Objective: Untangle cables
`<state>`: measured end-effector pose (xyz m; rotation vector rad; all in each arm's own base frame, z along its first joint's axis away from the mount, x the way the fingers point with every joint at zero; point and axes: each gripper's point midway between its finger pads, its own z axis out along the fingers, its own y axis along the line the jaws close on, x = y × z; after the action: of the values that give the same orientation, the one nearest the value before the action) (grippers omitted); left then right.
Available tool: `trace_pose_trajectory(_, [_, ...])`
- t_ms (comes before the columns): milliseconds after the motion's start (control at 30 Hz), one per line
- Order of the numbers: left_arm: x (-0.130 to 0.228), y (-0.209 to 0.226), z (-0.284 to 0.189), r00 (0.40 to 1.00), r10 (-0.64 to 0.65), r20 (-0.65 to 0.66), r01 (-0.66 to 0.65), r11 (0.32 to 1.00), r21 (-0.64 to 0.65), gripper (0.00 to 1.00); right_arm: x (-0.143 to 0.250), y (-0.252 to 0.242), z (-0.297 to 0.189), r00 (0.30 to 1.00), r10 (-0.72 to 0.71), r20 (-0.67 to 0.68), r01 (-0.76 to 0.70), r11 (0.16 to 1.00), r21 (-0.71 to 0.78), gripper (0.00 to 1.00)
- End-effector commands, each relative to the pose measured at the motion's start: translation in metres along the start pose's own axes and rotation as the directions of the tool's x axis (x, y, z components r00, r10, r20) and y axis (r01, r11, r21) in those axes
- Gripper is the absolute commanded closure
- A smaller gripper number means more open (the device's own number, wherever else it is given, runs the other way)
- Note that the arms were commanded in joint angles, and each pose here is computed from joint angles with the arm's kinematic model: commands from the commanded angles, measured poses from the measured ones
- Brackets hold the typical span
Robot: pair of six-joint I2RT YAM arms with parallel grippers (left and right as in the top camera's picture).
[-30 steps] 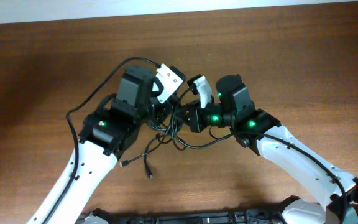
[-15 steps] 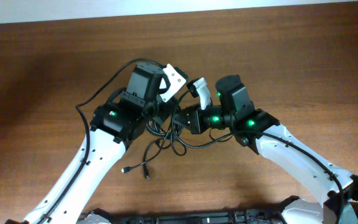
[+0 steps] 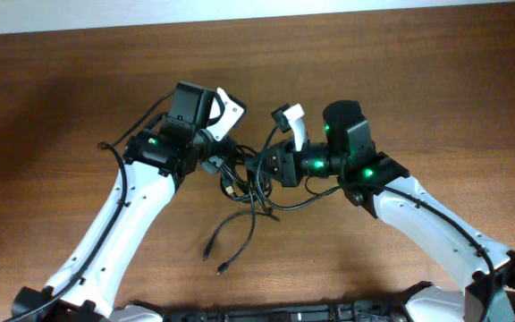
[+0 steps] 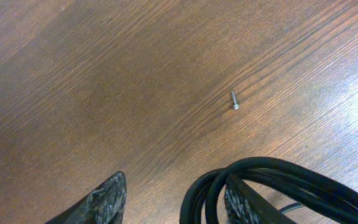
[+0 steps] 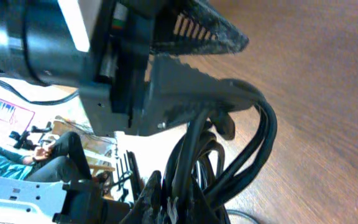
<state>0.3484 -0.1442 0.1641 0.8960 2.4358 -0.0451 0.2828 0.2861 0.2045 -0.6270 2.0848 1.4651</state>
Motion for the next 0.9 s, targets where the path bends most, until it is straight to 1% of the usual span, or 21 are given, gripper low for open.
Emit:
trace_pose_trajectory(0, [0.019, 0.000, 0.011, 0.997, 0.002, -0.082, -0.001, 1.000, 0.011, 0.55, -0.015, 0.027, -0.009, 0.986, -0.159, 0.039, 0.162, 0.983, -0.082, 0.96])
trace_pose_trajectory(67, [0.026, -0.004, 0.010, 0.994, 0.002, -0.113, 0.001, 1.000, 0.029, 0.83, -0.024, 0.014, -0.012, 0.983, -0.167, 0.073, 0.168, 0.986, -0.013, 0.96])
trace_pose_trajectory(100, [0.028, -0.013, 0.009, 0.993, 0.002, -0.115, 0.007, 0.997, 0.081, 0.95, -0.032, 0.001, -0.015, 0.981, -0.164, 0.102, 0.158, 0.986, 0.060, 0.96])
trace_pose_trajectory(133, [0.027, -0.022, 0.009, 0.994, 0.000, -0.107, 0.014, 0.991, 0.130, 1.00, -0.035, -0.003, -0.016, 0.980, -0.164, 0.112, 0.155, 0.984, 0.087, 0.96])
trace_pose_trajectory(233, [0.025, -0.042, 0.005, 0.996, -0.003, -0.088, 0.024, 0.969, 0.245, 0.99, -0.037, -0.008, -0.017, 0.978, -0.169, 0.123, 0.154, 0.981, 0.119, 0.96])
trace_pose_trajectory(300, [0.027, -0.045, 0.004, 0.995, -0.004, -0.095, 0.029, 0.965, 0.260, 1.00, -0.040, -0.014, -0.018, 0.976, -0.170, 0.134, 0.149, 0.977, 0.150, 0.96])
trace_pose_trajectory(367, [0.031, -0.034, 0.006, 0.993, -0.023, -0.120, 0.047, 0.979, 0.197, 1.00, -0.044, -0.021, -0.020, 0.974, -0.172, 0.150, 0.141, 0.971, 0.194, 0.96])
trace_pose_trajectory(433, [0.043, -0.001, 0.008, 0.968, -0.174, -0.178, 0.177, 0.984, -0.003, 1.00, -0.049, -0.029, -0.022, 0.970, -0.175, 0.169, 0.130, 0.960, 0.247, 0.96])
trace_pose_trajectory(467, [0.049, 0.014, 0.007, 0.949, -0.252, -0.188, 0.237, 0.966, -0.099, 1.00, -0.051, -0.034, -0.024, 0.968, -0.177, 0.179, 0.124, 0.953, 0.275, 0.96])
trace_pose_trajectory(500, [0.052, 0.020, 0.006, 0.940, -0.286, -0.189, 0.265, 0.956, -0.129, 1.00, -0.053, -0.037, -0.025, 0.966, -0.176, 0.189, 0.114, 0.948, 0.298, 0.96])
trace_pose_trajectory(567, [0.050, 0.016, 0.007, 0.937, -0.297, -0.185, 0.283, 0.954, -0.098, 1.00, -0.061, -0.053, -0.033, 0.961, -0.100, 0.259, -0.002, 0.930, 0.368, 0.96])
trace_pose_trajectory(600, [0.048, 0.011, 0.007, 0.937, -0.297, -0.183, 0.289, 0.955, -0.068, 1.00, -0.064, -0.056, -0.035, 0.954, -0.055, 0.296, -0.062, 0.925, 0.374, 0.96])
trace_pose_trajectory(667, [0.045, 0.004, 0.008, 0.937, -0.299, -0.178, 0.300, 0.954, -0.022, 1.00, -0.066, -0.054, -0.034, 0.951, -0.053, 0.304, -0.066, 0.928, 0.367, 0.96])
trace_pose_trajectory(800, [0.045, 0.006, 0.008, 0.906, -0.388, -0.170, 0.385, 0.921, -0.048, 1.00, -0.066, -0.055, -0.035, 0.950, -0.053, 0.306, -0.067, 0.927, 0.368, 0.96])
trace_pose_trajectory(833, [0.046, 0.011, 0.008, 0.887, -0.431, -0.166, 0.423, 0.902, -0.084, 1.00, -0.066, -0.055, -0.035, 0.951, -0.053, 0.306, -0.067, 0.927, 0.368, 0.96])
trace_pose_trajectory(867, [0.050, 0.019, 0.007, 0.853, -0.499, -0.153, 0.479, 0.865, -0.147, 0.99, -0.066, -0.054, -0.035, 0.951, -0.053, 0.305, -0.067, 0.927, 0.368, 0.96])
